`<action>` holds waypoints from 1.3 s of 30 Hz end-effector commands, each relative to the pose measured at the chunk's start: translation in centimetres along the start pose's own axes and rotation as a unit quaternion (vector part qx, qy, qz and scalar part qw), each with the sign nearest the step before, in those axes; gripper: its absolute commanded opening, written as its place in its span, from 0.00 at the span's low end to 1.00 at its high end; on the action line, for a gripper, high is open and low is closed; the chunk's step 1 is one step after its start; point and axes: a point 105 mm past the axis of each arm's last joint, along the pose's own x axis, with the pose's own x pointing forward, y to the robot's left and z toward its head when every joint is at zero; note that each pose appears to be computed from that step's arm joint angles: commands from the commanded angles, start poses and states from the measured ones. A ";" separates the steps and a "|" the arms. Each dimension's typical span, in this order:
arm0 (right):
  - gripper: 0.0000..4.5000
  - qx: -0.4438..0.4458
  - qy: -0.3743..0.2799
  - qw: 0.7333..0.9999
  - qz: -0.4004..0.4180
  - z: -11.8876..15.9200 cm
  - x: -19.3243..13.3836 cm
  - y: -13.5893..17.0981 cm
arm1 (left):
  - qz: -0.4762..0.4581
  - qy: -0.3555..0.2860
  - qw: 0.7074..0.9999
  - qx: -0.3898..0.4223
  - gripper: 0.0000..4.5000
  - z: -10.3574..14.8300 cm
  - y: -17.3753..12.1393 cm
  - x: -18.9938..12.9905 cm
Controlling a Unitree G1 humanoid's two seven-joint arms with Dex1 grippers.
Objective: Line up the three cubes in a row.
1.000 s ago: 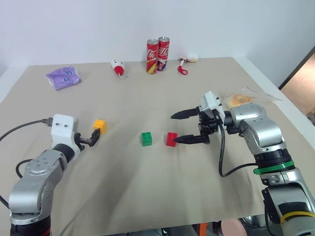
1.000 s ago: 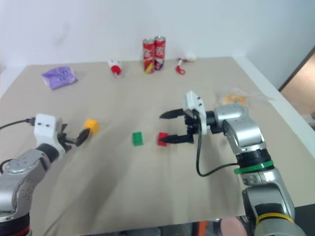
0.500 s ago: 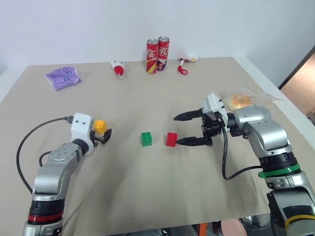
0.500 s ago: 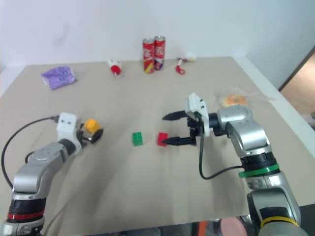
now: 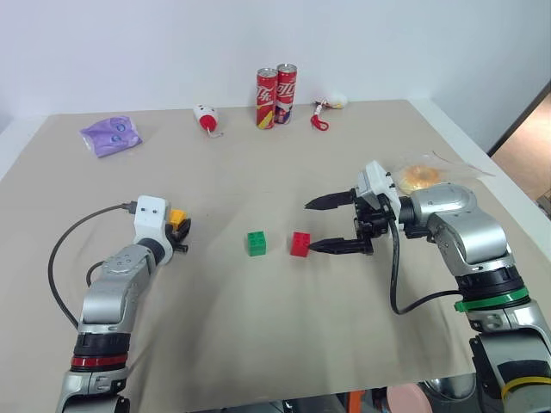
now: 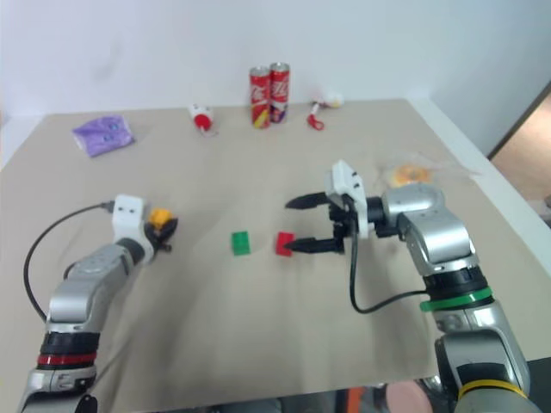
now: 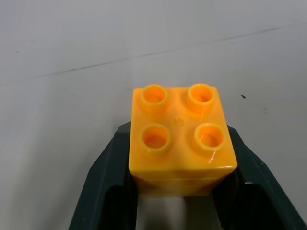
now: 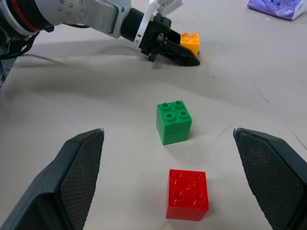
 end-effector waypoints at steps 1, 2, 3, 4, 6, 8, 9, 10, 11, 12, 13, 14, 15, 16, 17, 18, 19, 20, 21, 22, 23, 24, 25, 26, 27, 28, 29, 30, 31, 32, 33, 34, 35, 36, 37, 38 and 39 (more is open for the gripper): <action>1.00 -0.033 -0.031 0.999 -0.008 2.4 -0.4 -0.1 | -0.001 -0.013 1.000 0.003 0.30 0.4 -0.3 0.1; 1.00 -0.034 -0.033 0.999 -0.007 2.5 -0.3 -0.1 | -0.001 -0.012 1.000 0.003 0.30 0.3 -0.4 0.1; 1.00 -0.035 -0.038 0.999 -0.007 2.7 -0.2 -0.1 | -0.005 -0.011 1.000 0.002 0.30 0.2 -0.6 0.1; 1.00 -0.036 -0.044 0.998 -0.008 2.9 -0.2 -0.1 | -0.009 -0.010 1.000 0.002 0.30 0.2 -0.7 0.1; 1.00 -0.039 -0.063 0.997 -0.012 3.7 0.0 -0.1 | -0.013 -0.009 1.000 0.014 0.30 0.3 -0.9 0.1; 1.00 -0.038 -0.076 0.996 -0.008 4.3 0.2 0.1 | -0.022 -0.013 0.999 0.027 0.30 0.7 -1.1 0.1; 1.00 -0.039 -0.079 0.996 -0.007 4.4 0.2 0.1 | -0.028 -0.015 0.999 0.032 0.30 0.9 -1.2 0.2; 1.00 -0.038 -0.080 0.996 -0.006 4.5 0.3 0.2 | -0.034 -0.018 0.999 0.037 0.30 1.2 -1.3 0.2; 1.00 -0.038 -0.081 0.996 -0.006 4.5 0.3 0.2 | -0.039 -0.020 0.998 0.040 0.30 1.4 -1.4 0.2; 1.00 -0.038 -0.080 0.996 -0.007 4.4 0.3 0.2 | -0.054 -0.025 0.997 0.043 0.30 1.9 -1.8 0.1; 1.00 -0.037 -0.079 0.996 -0.008 4.4 0.3 0.2 | -0.069 -0.030 0.996 0.048 0.30 2.3 -2.1 0.1; 1.00 -0.037 -0.078 0.996 -0.010 4.3 0.3 0.2 | -0.088 -0.035 0.994 0.055 0.30 2.7 -2.5 -0.1; 1.00 -0.036 -0.077 0.996 -0.012 4.2 0.3 0.1 | -0.107 -0.038 0.992 0.063 0.30 3.1 -2.9 -0.3; 1.00 -0.035 -0.076 0.996 -0.013 4.2 0.2 0.1 | -0.133 -0.041 0.987 0.077 0.30 3.4 -3.4 -0.6; 1.00 -0.035 -0.076 0.996 -0.015 4.1 0.2 0.1 | -0.158 -0.042 0.982 0.091 0.30 3.6 -3.8 -1.0; 1.00 -0.035 -0.074 0.997 -0.017 4.0 0.1 0.0 | -0.184 -0.038 0.976 0.107 0.30 3.6 -4.1 -1.5; 1.00 -0.034 -0.072 0.997 -0.018 3.9 0.1 0.0 | -0.206 -0.033 0.970 0.123 0.30 3.6 -4.3 -1.9; 1.00 -0.035 -0.070 0.997 -0.019 3.9 0.0 0.0 | -0.226 -0.027 0.964 0.139 0.30 3.4 -4.3 -2.4; 1.00 -0.035 -0.068 0.997 -0.020 3.8 0.0 0.0 | -0.241 -0.018 0.958 0.155 0.30 3.3 -4.1 -2.8; 1.00 -0.036 -0.067 0.997 -0.021 3.7 0.0 0.1 | -0.252 -0.011 0.953 0.167 0.30 3.1 -3.7 -3.1; 1.00 -0.037 -0.066 0.997 -0.021 3.7 -0.1 0.1 | -0.266 -0.002 0.947 0.179 0.30 2.9 -3.4 -3.5; 1.00 -0.037 -0.065 0.997 -0.022 3.7 -0.2 0.1 | -0.281 0.006 0.941 0.190 0.30 2.7 -3.0 -3.8; 1.00 -0.037 -0.065 0.997 -0.023 3.7 -0.2 0.1 | -0.295 0.011 0.935 0.198 0.30 2.6 -2.8 -4.1; 1.00 -0.038 -0.064 0.997 -0.025 3.8 -0.3 0.1 | -0.318 0.012 0.926 0.201 0.30 2.7 -2.6 -4.5; 1.00 -0.038 -0.063 0.997 -0.025 3.8 -0.3 0.1 | -0.338 0.011 0.919 0.202 0.30 2.9 -2.6 -4.7; 1.00 -0.038 -0.063 0.997 -0.026 3.8 -0.4 0.1 | -0.351 0.008 0.915 0.201 0.30 3.0 -2.6 -4.8; 1.00 -0.039 -0.062 0.997 -0.026 3.8 -0.4 0.2 | -0.371 0.007 0.906 0.202 0.30 3.0 -2.6 -4.9; 1.00 -0.039 -0.061 0.997 -0.026 3.8 -0.4 0.2 | -0.384 0.007 0.901 0.203 0.30 2.9 -2.6 -4.8; 1.00 -0.040 -0.061 0.997 -0.026 3.8 -0.5 0.2 | -0.394 0.002 0.895 0.211 0.30 2.9 -2.6 -4.7; 1.00 -0.040 -0.060 0.997 -0.027 3.9 -0.6 0.3 | -0.400 -0.002 0.890 0.216 0.30 2.8 -2.7 -4.3; 1.00 -0.040 -0.059 0.997 -0.028 3.9 -0.7 0.2 | -0.405 -0.006 0.888 0.218 0.30 2.7 -2.8 -4.0; 1.00 -0.041 -0.059 0.997 -0.030 3.9 -0.8 0.2 | -0.418 -0.008 0.882 0.218 0.30 2.4 -3.1 -3.8; 1.00 -0.040 -0.057 0.997 -0.033 3.9 -0.9 0.1 | -0.433 -0.009 0.875 0.217 0.30 2.2 -3.4 -3.8; 1.00 -0.040 -0.056 0.997 -0.036 3.8 -1.0 0.1 | -0.449 -0.007 0.867 0.218 0.30 1.8 -3.7 -3.8; 1.00 -0.039 -0.056 0.997 -0.038 3.8 -1.0 0.1 | -0.461 -0.004 0.859 0.220 0.30 1.4 -3.9 -3.8; 1.00 -0.039 -0.055 0.997 -0.038 3.8 -1.1 0.2 | -0.472 -0.001 0.853 0.223 0.30 1.0 -4.1 -3.8; 1.00 -0.038 -0.054 0.997 -0.038 3.7 -1.1 0.3 | -0.480 0.001 0.848 0.226 0.30 0.7 -4.2 -3.7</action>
